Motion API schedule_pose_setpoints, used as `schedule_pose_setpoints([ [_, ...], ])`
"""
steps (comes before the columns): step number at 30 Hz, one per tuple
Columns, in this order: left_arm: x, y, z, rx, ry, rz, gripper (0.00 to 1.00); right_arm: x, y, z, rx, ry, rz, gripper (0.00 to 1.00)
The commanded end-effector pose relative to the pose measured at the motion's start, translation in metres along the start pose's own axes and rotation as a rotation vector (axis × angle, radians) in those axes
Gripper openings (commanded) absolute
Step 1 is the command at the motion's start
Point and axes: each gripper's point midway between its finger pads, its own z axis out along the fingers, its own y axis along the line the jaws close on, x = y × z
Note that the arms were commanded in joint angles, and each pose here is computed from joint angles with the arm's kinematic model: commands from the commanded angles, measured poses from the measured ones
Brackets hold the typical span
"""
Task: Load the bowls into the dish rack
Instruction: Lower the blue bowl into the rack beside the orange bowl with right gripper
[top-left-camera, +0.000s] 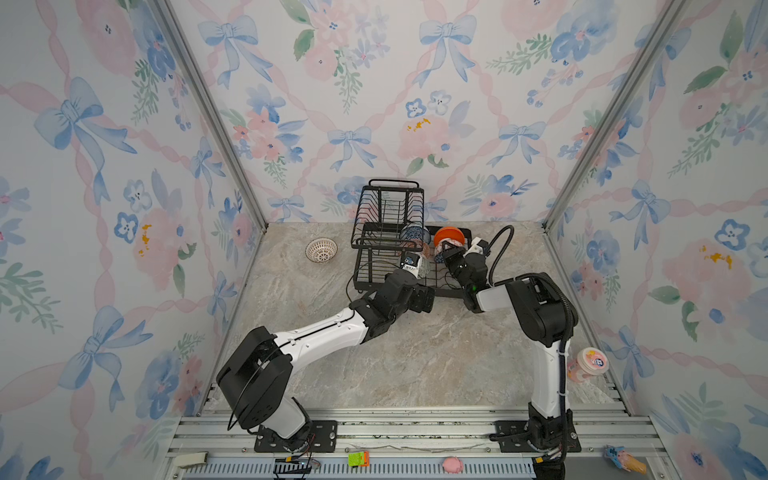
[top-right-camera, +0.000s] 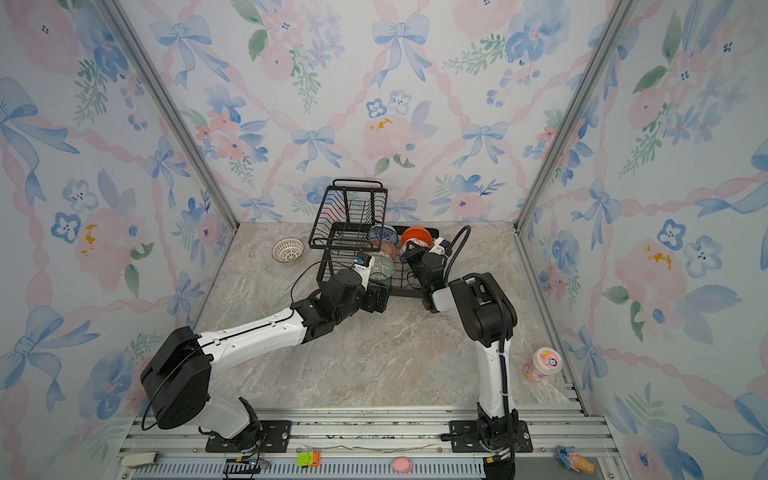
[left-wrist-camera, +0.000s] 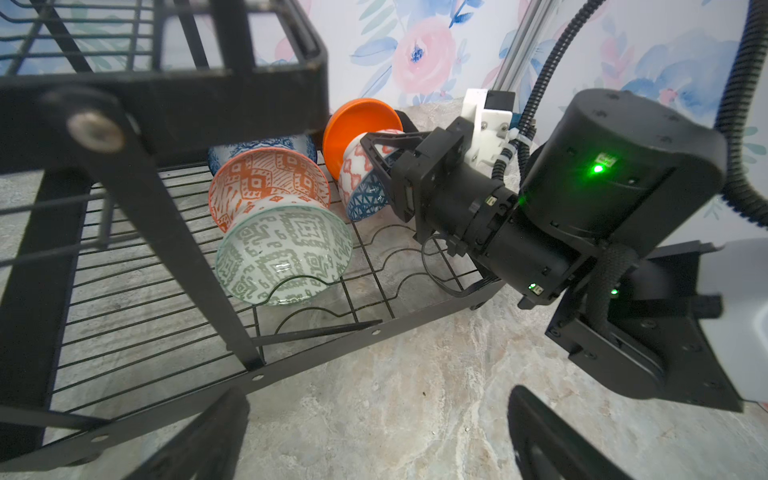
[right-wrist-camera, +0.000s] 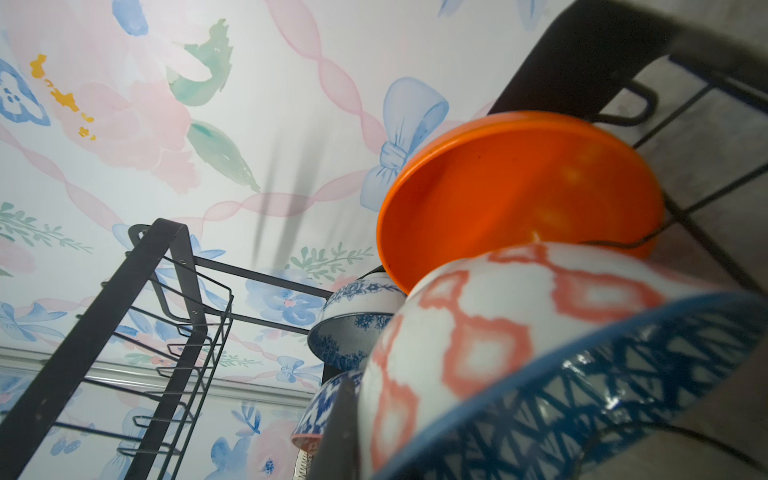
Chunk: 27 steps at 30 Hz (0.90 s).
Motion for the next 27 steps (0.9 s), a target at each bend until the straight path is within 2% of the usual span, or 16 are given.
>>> schedule_pose_setpoints([
  [1, -0.011, 0.001, -0.007, 0.011, -0.032, -0.029, 0.98, -0.009, 0.016, -0.007, -0.021, -0.058, 0.02, 0.05],
  [11, -0.005, 0.001, -0.004, 0.015, -0.016, -0.04, 0.98, -0.007, -0.005, -0.019, 0.095, -0.117, 0.098, 0.1],
  [14, -0.005, 0.001, -0.005, 0.013, -0.018, -0.039, 0.98, -0.006, -0.013, -0.019, 0.127, -0.121, 0.128, 0.15],
  [18, -0.003, 0.001, -0.004, 0.015, -0.013, -0.041, 0.98, -0.005, -0.016, -0.019, 0.142, -0.122, 0.139, 0.21],
  [27, -0.002, 0.002, -0.008, 0.018, -0.012, -0.05, 0.98, -0.009, -0.01, -0.022, 0.147, -0.124, 0.139, 0.26],
])
